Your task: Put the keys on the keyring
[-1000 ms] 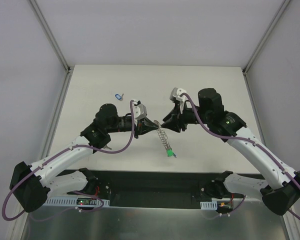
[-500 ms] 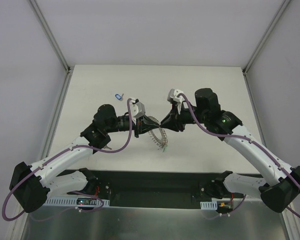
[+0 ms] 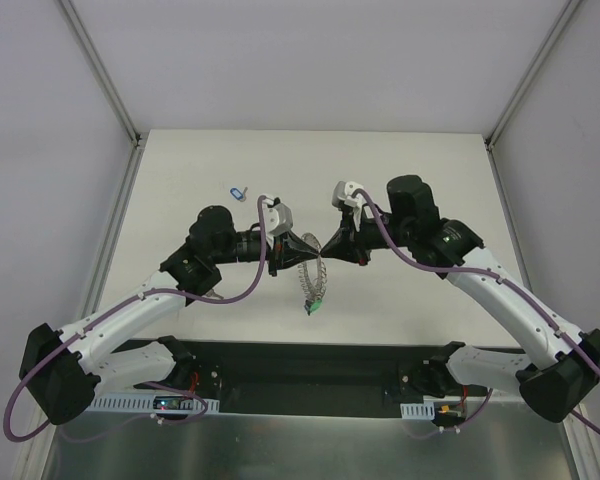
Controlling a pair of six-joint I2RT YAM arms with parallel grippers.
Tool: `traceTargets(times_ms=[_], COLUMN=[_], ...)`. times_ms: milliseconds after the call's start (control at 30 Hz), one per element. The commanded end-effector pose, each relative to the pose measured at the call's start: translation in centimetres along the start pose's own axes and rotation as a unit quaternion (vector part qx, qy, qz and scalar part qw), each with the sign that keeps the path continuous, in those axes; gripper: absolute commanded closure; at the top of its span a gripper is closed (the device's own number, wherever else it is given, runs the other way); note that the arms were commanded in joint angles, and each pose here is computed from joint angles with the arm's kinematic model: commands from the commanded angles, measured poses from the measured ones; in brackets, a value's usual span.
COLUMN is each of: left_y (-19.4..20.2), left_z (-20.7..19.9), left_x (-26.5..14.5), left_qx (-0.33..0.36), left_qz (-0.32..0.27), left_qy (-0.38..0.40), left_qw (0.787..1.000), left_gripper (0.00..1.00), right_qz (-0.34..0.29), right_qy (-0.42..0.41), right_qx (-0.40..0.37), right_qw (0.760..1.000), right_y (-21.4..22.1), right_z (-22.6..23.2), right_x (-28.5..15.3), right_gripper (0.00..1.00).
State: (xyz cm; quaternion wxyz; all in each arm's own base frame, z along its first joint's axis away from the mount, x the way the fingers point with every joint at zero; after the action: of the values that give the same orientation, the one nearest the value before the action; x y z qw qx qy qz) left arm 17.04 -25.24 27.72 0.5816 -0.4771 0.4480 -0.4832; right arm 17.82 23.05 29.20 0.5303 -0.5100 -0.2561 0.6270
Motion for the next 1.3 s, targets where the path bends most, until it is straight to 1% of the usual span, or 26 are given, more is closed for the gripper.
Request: traceTargets(times_ms=[0,67,200,267,300,367,400,433,467,500,533,600,633,667,733,800,900,967,1000,1033,1067,1133,1167,1200,1267], left_y=[-3.2,-3.0,-2.8,-2.8,-2.4,-2.5,-1.8,-2.0,-1.2,-0.4,0.0,1.7,2.9,3.7,5.6,7.2,9.4,10.9,11.3,12.2,12.6,13.9,14.3,14.9,15.8], left_z=[0.3,0.5,0.6,0.6,0.8,1.0,1.5,1.5,1.8,1.9,2.7,3.4,4.0,4.1,4.7,5.1,5.4,6.0,6.2,6.6,6.9,7.4,7.8,8.4,9.1], left_x=[0.0,-0.2,-0.5,-0.6,-0.7,-1.2,-1.5,-2.1,-2.7,-3.2,-4.2,-5.7,-7.2,-7.9,-10.5,-12.1,-13.3,-14.3,-14.5,-14.8,-15.0,-15.4,-15.6,-15.5,-15.4], left_qx=[0.032,0.041,0.041,0.040,0.034,0.027,0.017,0.017,0.010,0.001,-0.019,-0.062,-0.082,-0.113,-0.156,-0.199,-0.224,-0.238,-0.244,-0.257,-0.264,-0.276,-0.286,-0.286,-0.287], left_qz=[-0.033,-0.025,-0.011,-0.006,0.003,0.006,0.018,0.016,0.027,0.046,0.060,0.090,0.121,0.129,0.170,0.179,0.199,0.218,0.223,0.234,0.238,0.257,0.255,0.254,0.245], left_qy=[0.007,-0.006,-0.016,-0.019,-0.032,-0.055,-0.086,-0.107,-0.132,-0.155,-0.214,-0.279,-0.340,-0.368,-0.447,-0.489,-0.520,-0.546,-0.554,-0.564,-0.572,-0.591,-0.604,-0.611,-0.615], left_qw=[0.999,0.999,0.999,0.999,0.999,0.998,0.996,0.994,0.991,0.987,0.975,0.954,0.929,0.914,0.864,0.831,0.800,0.773,0.764,0.749,0.739,0.713,0.698,0.693,0.692], left_gripper=[0.96,0.91,0.91,0.86,0.76,0.64,0.58,0.45,0.38,0.34,0.28,0.26,0.26,0.26,0.27,0.28,0.29,0.30,0.32,0.33,0.34,0.37,0.39,0.45,0.50], right_qz=[-0.012,-0.012,-0.005,-0.003,-0.004,0.002,0.006,0.010,0.015,0.016,0.018,0.021,0.021,0.022,0.026,0.029,0.036,0.039,0.041,0.044,0.044,0.044,0.046,0.046,0.049], right_qy=[-0.014,-0.002,0.029,0.030,0.026,0.022,0.024,0.027,0.034,0.038,0.042,0.053,0.057,0.064,0.071,0.077,0.075,0.075,0.075,0.074,0.074,0.077,0.079,0.079,0.076], right_qx=[-0.033,-0.039,-0.049,-0.051,-0.054,-0.054,-0.055,-0.054,-0.052,-0.051,-0.051,-0.048,-0.046,-0.045,-0.041,-0.038,-0.033,-0.034,-0.032,-0.030,-0.031,-0.034,-0.033,-0.033,-0.029], right_qw=[0.999,0.999,0.998,0.998,0.998,0.998,0.998,0.998,0.998,0.998,0.998,0.997,0.997,0.997,0.996,0.996,0.996,0.996,0.996,0.996,0.996,0.995,0.995,0.995,0.996], right_y=[-1.5,-1.6,-1.6,-1.8,-1.9,-2.0,-1.8,-1.7,-1.4,-1.3,-1.1,-0.7,-0.7,-0.5,-0.2,0.0,0.3,0.3,0.3,0.4,0.3,0.3,0.3,0.3,0.5], right_z=[0.6,0.4,-0.1,-0.2,0.0,-0.1,-0.3,-0.4,-0.7,-0.8,-0.9,-1.2,-1.3,-1.3,-1.6,-1.8,-2.0,-2.1,-2.1,-2.2,-2.2,-2.2,-2.3,-2.4,-2.6], right_x=[-0.5,-0.6,-0.9,-1.0,-1.0,-0.9,-0.8,-0.8,-0.7,-0.7,-0.7,-0.8,-0.8,-0.9,-0.8,-0.9,-0.6,-0.6,-0.5,-0.4,-0.5,-0.5,-0.5,-0.5,-0.4], right_gripper=[0.99,0.99,0.99,0.99,0.99,0.99,0.99,0.99,0.99,0.99,0.99,0.99,0.99,0.99,0.99,0.99,0.99,0.99,0.99,0.99,0.99,0.99,0.99,0.99,0.99])
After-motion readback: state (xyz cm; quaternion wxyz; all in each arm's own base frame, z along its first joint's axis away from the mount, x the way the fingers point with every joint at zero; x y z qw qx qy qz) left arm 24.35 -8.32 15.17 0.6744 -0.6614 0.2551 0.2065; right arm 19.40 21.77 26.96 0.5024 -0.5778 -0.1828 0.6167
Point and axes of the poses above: each gripper's point midway between its finger pads, its own x axis out along the fingers, its own z axis along the line the jaws close on, y = z × x, the point moved 6 cm from there along -x, back along the fingers, and after that the axes turned 14 degrees about x, right-handed, at the moved point
